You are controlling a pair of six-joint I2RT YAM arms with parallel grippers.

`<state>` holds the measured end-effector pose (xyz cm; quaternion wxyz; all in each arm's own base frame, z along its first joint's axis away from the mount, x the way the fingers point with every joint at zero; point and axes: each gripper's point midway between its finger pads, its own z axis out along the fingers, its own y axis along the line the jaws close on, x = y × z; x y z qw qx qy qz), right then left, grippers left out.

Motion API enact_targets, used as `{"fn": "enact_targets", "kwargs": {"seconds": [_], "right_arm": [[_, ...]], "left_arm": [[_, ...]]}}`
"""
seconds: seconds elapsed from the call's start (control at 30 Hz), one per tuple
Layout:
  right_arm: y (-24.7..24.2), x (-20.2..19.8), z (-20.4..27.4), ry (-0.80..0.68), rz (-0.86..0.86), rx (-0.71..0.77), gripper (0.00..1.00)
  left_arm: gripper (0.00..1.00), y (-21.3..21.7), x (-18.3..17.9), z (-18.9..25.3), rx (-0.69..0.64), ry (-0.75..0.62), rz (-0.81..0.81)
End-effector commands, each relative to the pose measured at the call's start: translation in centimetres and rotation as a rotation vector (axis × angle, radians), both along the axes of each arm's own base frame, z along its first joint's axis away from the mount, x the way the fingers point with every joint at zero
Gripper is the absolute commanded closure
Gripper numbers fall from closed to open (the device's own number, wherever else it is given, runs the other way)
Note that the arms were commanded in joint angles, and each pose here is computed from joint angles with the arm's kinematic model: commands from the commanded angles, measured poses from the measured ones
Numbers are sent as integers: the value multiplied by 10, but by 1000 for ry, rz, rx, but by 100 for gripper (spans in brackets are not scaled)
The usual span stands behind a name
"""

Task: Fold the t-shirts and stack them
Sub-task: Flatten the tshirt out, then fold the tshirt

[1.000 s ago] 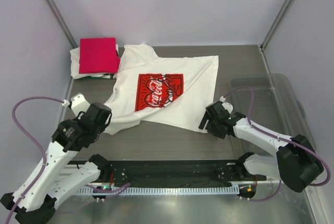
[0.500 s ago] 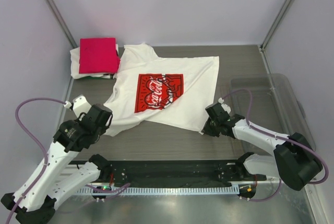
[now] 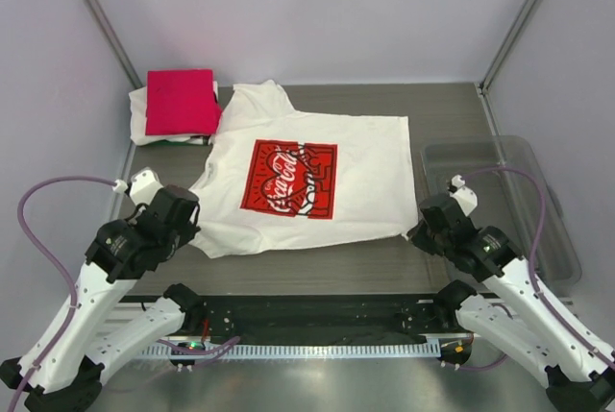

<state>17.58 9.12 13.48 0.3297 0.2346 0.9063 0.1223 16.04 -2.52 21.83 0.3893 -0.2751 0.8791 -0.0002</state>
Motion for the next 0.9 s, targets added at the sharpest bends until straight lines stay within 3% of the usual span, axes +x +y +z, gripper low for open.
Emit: {"fn": "enact_targets", "kwargs": {"seconds": [0.0,0.2,0.33,0.57,0.87], "right_arm": [[-31,-22,1,48,-119,-63,99],[-50,-33,13,-14,-212,-30,99],[-43,-29,6,19,-172,-53,99],[-25,3,25,-13,-138,-73,99],[-30,63,35,-9,-168,-135,99]], "left_arm": [[100,4,-19,-10,5,77,-26],[100,-1,-28,-18,-8,125,-72],[100,-10,-14,-16,40,133,-144],[100,-22,47,18,202,111,-188],[100,-29,137,48,308,123,-208]]}}
